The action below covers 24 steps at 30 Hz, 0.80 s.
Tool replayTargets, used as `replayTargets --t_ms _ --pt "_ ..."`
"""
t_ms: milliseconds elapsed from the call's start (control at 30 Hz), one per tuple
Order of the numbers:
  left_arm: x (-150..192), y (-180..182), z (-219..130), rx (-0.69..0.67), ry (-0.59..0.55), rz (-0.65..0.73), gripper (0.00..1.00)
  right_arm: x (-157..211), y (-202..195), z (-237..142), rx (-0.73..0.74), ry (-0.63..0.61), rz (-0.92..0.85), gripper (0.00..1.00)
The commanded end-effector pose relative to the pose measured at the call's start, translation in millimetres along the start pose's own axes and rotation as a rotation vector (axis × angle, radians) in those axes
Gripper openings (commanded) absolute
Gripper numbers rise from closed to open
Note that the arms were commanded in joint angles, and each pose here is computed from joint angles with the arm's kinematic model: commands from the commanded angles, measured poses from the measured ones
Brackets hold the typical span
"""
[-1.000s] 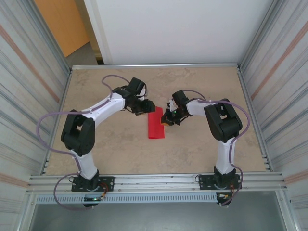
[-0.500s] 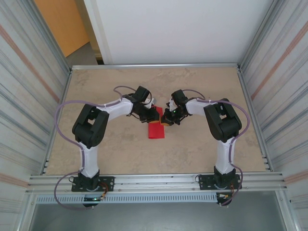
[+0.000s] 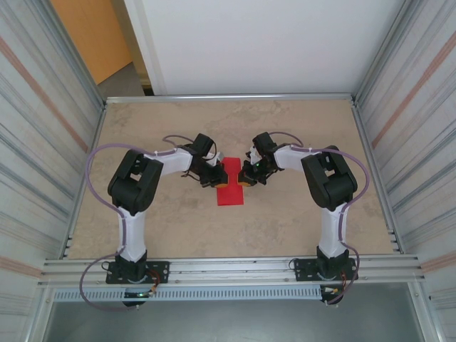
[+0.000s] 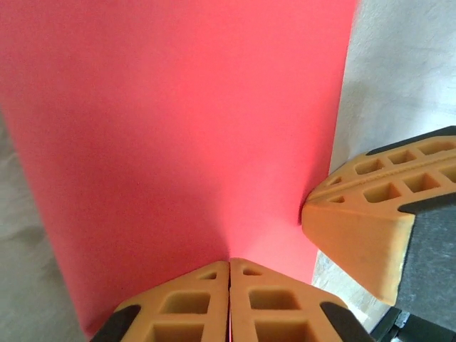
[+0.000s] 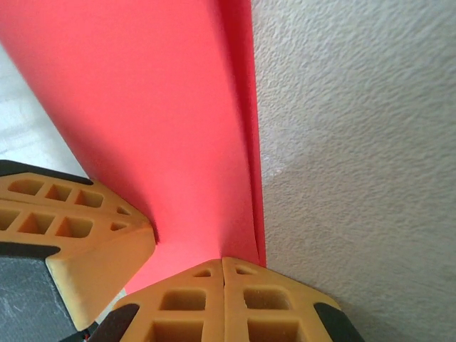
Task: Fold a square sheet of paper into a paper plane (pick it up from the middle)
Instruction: First fold the square sheet of paper in half at the center of the table.
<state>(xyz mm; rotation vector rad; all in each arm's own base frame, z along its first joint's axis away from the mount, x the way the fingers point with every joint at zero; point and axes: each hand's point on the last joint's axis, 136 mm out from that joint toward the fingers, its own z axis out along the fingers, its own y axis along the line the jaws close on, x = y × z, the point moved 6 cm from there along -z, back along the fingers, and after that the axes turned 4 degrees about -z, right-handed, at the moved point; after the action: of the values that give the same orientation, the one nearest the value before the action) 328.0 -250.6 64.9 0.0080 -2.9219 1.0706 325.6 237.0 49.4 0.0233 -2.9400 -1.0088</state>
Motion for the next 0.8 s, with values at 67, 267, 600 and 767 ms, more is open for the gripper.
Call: replayTargets --t_ms 67,267,600,767 --pt "2 34 -7 -0.028 0.016 -0.025 0.08 65 -107 40 0.503 0.204 0.201 0.04" --pt "-5 47 -45 -0.024 -0.054 -0.041 0.08 66 -107 38 0.509 0.205 0.197 0.04" --pt "-13 -20 -26 0.170 -0.084 0.082 0.10 68 -106 42 0.493 0.211 0.194 0.04" --pt "-19 -13 -7 0.150 -0.059 0.063 0.10 68 -107 42 0.494 0.211 0.194 0.04"
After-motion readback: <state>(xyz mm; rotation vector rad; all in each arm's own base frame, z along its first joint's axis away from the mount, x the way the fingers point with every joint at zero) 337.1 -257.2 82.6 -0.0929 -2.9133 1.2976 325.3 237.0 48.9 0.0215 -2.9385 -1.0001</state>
